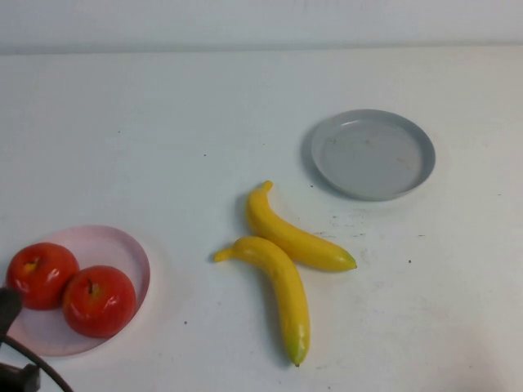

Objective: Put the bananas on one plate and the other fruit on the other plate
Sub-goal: Put another type of fruit in the right plate

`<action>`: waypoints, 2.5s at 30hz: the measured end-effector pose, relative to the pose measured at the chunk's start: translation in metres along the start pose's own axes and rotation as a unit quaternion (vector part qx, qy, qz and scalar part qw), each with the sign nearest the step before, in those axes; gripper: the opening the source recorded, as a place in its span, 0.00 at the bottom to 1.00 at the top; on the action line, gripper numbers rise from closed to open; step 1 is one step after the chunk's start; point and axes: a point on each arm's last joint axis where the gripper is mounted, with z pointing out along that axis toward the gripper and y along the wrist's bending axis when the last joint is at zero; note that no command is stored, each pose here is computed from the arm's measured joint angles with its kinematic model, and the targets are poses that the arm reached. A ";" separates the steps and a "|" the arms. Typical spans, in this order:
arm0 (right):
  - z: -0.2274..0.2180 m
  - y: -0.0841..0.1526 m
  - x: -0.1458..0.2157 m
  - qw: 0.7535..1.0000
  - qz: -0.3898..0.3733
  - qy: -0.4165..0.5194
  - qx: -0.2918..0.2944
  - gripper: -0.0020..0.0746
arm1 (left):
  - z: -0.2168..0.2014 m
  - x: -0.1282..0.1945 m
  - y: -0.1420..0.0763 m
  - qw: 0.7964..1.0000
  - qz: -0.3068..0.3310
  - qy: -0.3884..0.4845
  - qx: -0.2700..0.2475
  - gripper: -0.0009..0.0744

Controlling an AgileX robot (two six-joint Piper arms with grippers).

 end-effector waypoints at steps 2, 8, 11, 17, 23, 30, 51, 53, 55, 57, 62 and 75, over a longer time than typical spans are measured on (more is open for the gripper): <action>0.000 0.000 0.000 1.000 0.000 0.000 0.000 0.01 | 0.002 0.004 -0.001 1.000 0.001 -0.017 0.006 0.01; 0.000 0.000 0.000 1.000 0.000 0.000 0.000 0.01 | -0.012 0.024 -0.001 0.989 0.001 -0.148 0.010 0.01; 0.000 0.000 0.000 1.000 0.000 0.000 0.000 0.01 | -0.018 0.038 0.002 0.978 0.002 -0.210 -0.022 0.01; 0.000 0.000 0.000 1.000 0.000 0.000 0.000 0.01 | -0.013 0.068 0.004 0.959 0.002 -0.270 -0.079 0.01; 0.000 0.000 0.000 1.000 0.000 0.000 0.000 0.01 | 0.000 0.087 0.004 0.965 -0.015 -0.247 -0.086 0.01; 0.000 0.000 0.000 1.000 0.000 0.000 0.000 0.01 | 0.007 0.101 0.001 0.983 -0.002 -0.165 -0.075 0.01; 0.000 0.000 0.000 1.000 0.000 0.000 0.000 0.01 | 0.011 0.114 -0.001 0.994 -0.003 -0.091 -0.062 0.01; 0.000 0.000 0.000 1.000 0.000 0.000 0.000 0.01 | 0.011 0.114 -0.001 0.994 -0.003 -0.091 -0.062 0.01; 0.000 0.000 0.000 1.000 0.000 0.000 0.000 0.01 | 0.011 0.114 -0.001 0.994 -0.003 -0.091 -0.062 0.01; 0.000 0.000 0.000 1.000 0.000 0.000 0.000 0.01 | 0.011 0.114 -0.001 0.994 -0.003 -0.091 -0.062 0.01; 0.000 0.000 -0.003 1.000 0.010 -0.014 0.002 0.01 | 0.011 0.114 -0.001 0.994 -0.002 -0.091 -0.063 0.01; -0.005 -0.008 -0.028 0.936 0.311 -0.163 -0.004 0.01 | 0.011 0.114 -0.001 0.994 -0.002 -0.091 -0.063 0.01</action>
